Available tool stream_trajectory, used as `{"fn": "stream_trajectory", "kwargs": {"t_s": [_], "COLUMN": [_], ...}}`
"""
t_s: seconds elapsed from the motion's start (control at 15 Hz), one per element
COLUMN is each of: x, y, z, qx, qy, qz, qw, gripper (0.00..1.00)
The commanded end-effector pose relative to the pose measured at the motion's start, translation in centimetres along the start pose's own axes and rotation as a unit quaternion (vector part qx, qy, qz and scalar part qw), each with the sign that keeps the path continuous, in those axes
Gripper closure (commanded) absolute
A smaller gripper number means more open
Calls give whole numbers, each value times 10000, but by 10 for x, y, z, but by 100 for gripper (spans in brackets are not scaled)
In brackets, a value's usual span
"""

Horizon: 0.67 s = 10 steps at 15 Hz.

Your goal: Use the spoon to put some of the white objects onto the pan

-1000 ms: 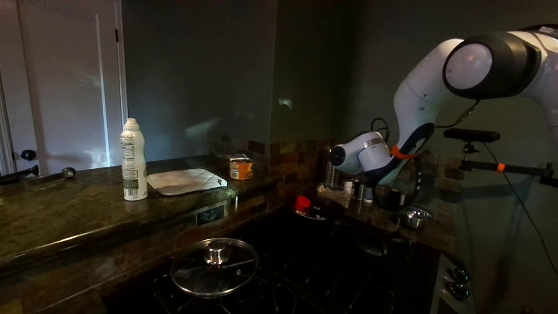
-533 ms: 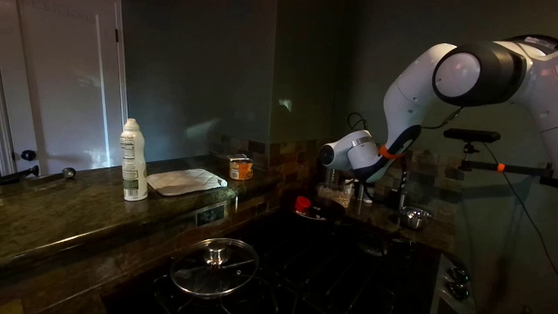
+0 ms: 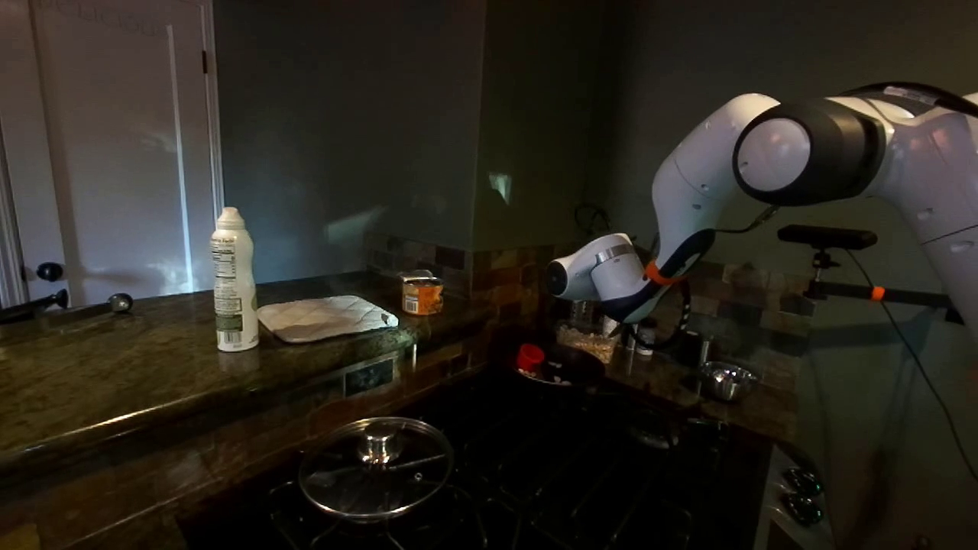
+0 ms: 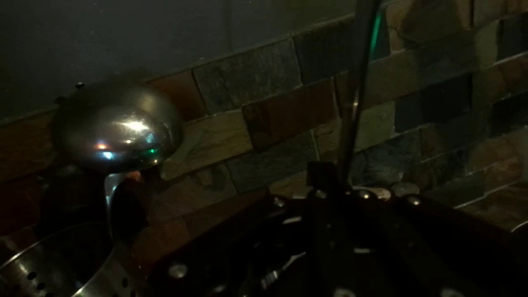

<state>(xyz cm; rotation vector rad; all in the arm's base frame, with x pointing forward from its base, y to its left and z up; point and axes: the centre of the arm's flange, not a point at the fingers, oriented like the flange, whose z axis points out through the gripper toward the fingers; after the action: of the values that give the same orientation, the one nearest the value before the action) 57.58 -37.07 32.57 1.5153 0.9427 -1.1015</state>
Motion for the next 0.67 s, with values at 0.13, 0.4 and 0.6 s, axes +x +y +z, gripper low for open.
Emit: {"fn": "stream_trajectory", "kwargs": {"t_s": [0.13,0.4,0.6], "x": [22,41,47], "y": [17,19,21], "z": [-15,-19,-17], "qx": [-452,-514,-406], "qy": [-181,-101,-77], "qz": [-465,-634,-642], "qw": [9977,9966,9971], "gripper": [99,99,99]}}
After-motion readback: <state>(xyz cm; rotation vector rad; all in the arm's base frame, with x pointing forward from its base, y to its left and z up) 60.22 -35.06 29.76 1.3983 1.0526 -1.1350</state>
